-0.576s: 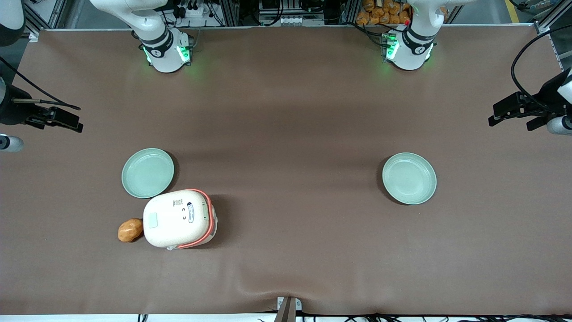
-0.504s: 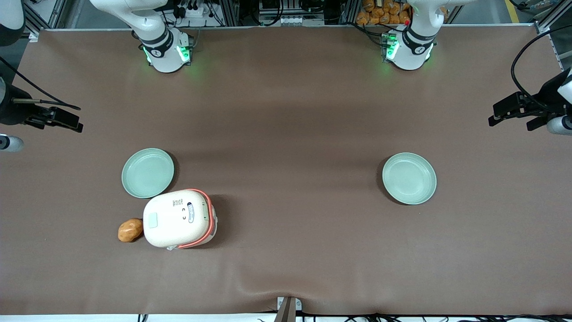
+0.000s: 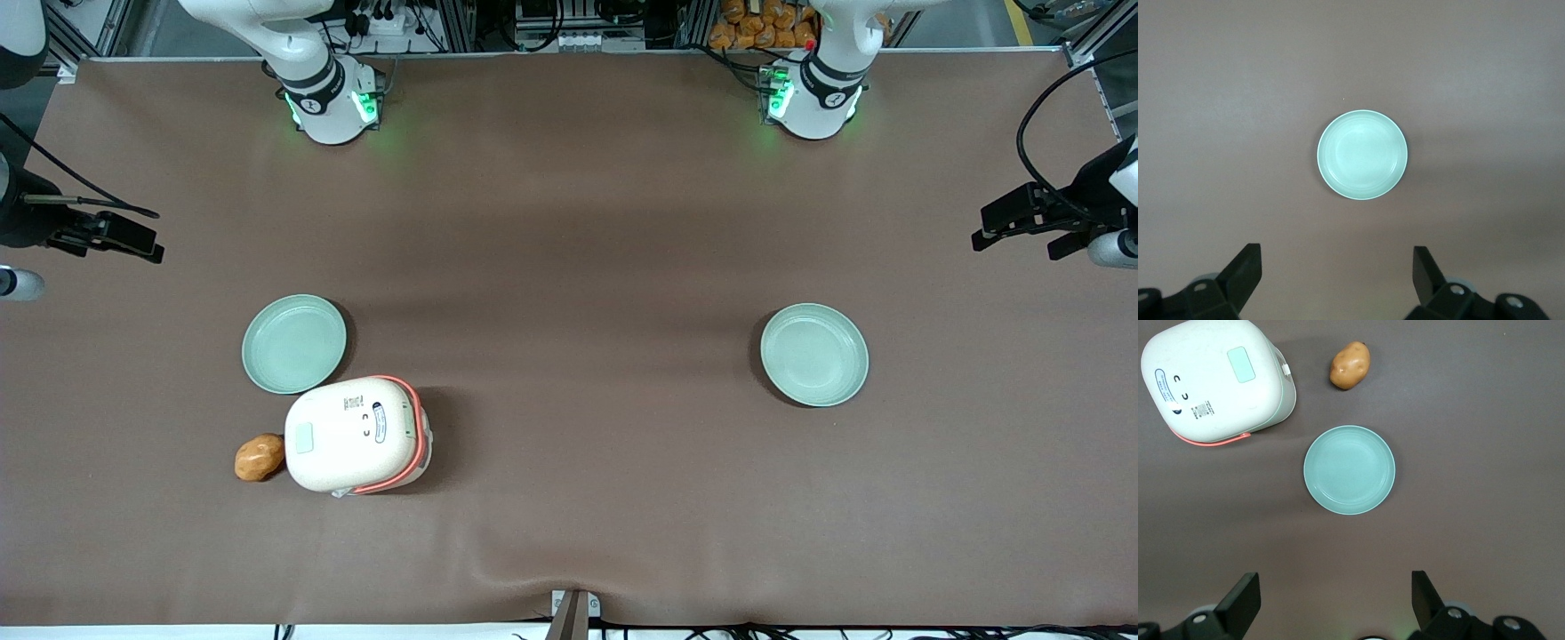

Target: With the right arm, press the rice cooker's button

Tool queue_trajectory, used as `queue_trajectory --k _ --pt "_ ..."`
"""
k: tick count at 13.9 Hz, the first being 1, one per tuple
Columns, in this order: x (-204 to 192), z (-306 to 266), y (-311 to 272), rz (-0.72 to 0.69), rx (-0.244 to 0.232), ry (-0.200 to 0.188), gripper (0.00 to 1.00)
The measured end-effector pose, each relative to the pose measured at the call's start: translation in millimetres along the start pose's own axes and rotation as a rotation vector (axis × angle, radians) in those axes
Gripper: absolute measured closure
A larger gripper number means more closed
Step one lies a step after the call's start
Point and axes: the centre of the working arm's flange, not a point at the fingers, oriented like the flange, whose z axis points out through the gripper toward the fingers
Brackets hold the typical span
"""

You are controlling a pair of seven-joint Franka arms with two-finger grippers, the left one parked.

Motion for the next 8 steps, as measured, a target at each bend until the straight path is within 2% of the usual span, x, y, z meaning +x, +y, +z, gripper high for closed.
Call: queue_trajectory --k 6,8 --pt "-0.5 -3.2 -1.3 -0.009 0.001 0.006 0.0" --pt "-0.6 -3.5 -2.0 -0.101 -0.001 0.006 0.0"
